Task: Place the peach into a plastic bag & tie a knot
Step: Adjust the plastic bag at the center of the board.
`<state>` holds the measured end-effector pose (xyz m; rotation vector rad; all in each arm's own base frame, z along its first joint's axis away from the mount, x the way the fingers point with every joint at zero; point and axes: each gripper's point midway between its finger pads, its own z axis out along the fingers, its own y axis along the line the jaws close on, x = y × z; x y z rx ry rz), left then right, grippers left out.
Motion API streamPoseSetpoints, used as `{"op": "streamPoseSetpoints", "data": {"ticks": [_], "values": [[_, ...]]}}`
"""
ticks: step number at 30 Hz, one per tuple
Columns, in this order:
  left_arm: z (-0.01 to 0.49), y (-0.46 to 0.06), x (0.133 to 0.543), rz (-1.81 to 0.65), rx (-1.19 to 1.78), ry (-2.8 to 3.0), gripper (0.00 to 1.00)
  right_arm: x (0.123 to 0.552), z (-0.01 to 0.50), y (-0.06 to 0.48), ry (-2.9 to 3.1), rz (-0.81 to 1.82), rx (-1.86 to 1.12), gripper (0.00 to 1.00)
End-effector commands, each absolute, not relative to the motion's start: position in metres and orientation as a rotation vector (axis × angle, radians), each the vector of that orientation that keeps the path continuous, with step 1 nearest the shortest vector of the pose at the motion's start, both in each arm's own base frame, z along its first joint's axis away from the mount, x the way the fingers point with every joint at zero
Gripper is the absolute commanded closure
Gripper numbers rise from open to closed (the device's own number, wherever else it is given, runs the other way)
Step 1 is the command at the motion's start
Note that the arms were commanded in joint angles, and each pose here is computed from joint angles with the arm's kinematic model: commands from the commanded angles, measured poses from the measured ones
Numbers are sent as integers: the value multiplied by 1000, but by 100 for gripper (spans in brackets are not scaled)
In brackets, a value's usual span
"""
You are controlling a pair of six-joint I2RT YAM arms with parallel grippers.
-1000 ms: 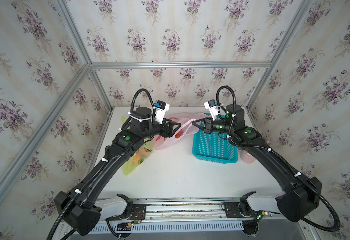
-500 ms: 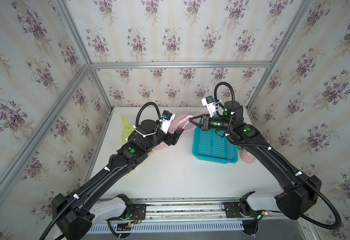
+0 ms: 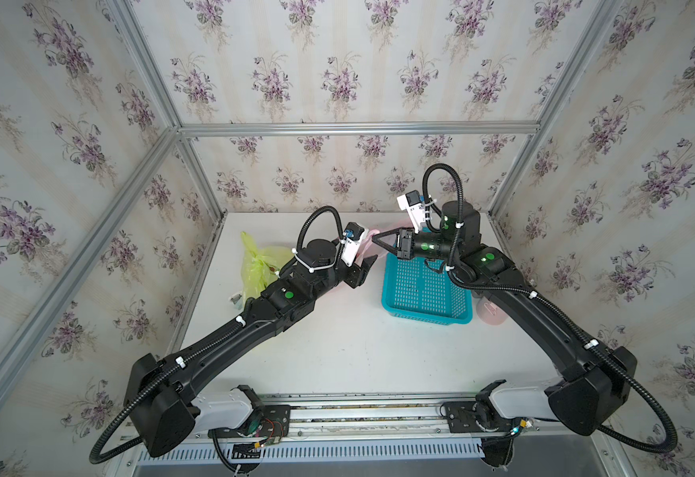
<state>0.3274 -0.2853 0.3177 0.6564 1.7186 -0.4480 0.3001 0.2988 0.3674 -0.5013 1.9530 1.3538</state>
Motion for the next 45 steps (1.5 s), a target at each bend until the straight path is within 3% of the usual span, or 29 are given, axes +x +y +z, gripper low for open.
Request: {"op": "streamPoseSetpoints", "data": {"ticks": [1, 9, 10, 11, 12, 15, 19, 22, 32, 38, 42, 44, 45], "values": [[337, -281, 336, -440, 569, 1655, 49, 302, 380, 301, 1906, 1372, -496, 100], [332, -289, 344, -443, 573, 1656, 85, 302, 385, 298, 1914, 1333, -506, 99], [332, -290, 344, -443, 576, 1657, 90, 304, 386, 295, 1918, 1298, -500, 93], [332, -290, 344, -440, 579, 1656, 93, 308, 388, 289, 1929, 1238, -480, 80], [333, -290, 345, -441, 578, 1657, 95, 317, 389, 276, 1943, 1142, -426, 60], [334, -290, 344, -444, 584, 1658, 97, 346, 393, 227, 1946, 897, -226, 31], [335, -291, 343, -453, 591, 1658, 97, 377, 386, 158, 1933, 622, 9, 13], [334, -291, 342, -454, 601, 1664, 97, 394, 377, 140, 1946, 589, 67, 8], [330, -292, 342, -454, 613, 1678, 96, 431, 363, 152, 1963, 614, 54, 8], [333, -291, 340, -455, 615, 1677, 95, 452, 356, 154, 1989, 619, 57, 15], [334, -290, 339, -455, 615, 1676, 94, 460, 347, 159, 2005, 629, 51, 28], [335, -290, 339, -456, 617, 1676, 94, 464, 344, 163, 2005, 647, 35, 44], [335, -290, 339, -455, 618, 1679, 94, 466, 343, 166, 2007, 664, 19, 60]]}}
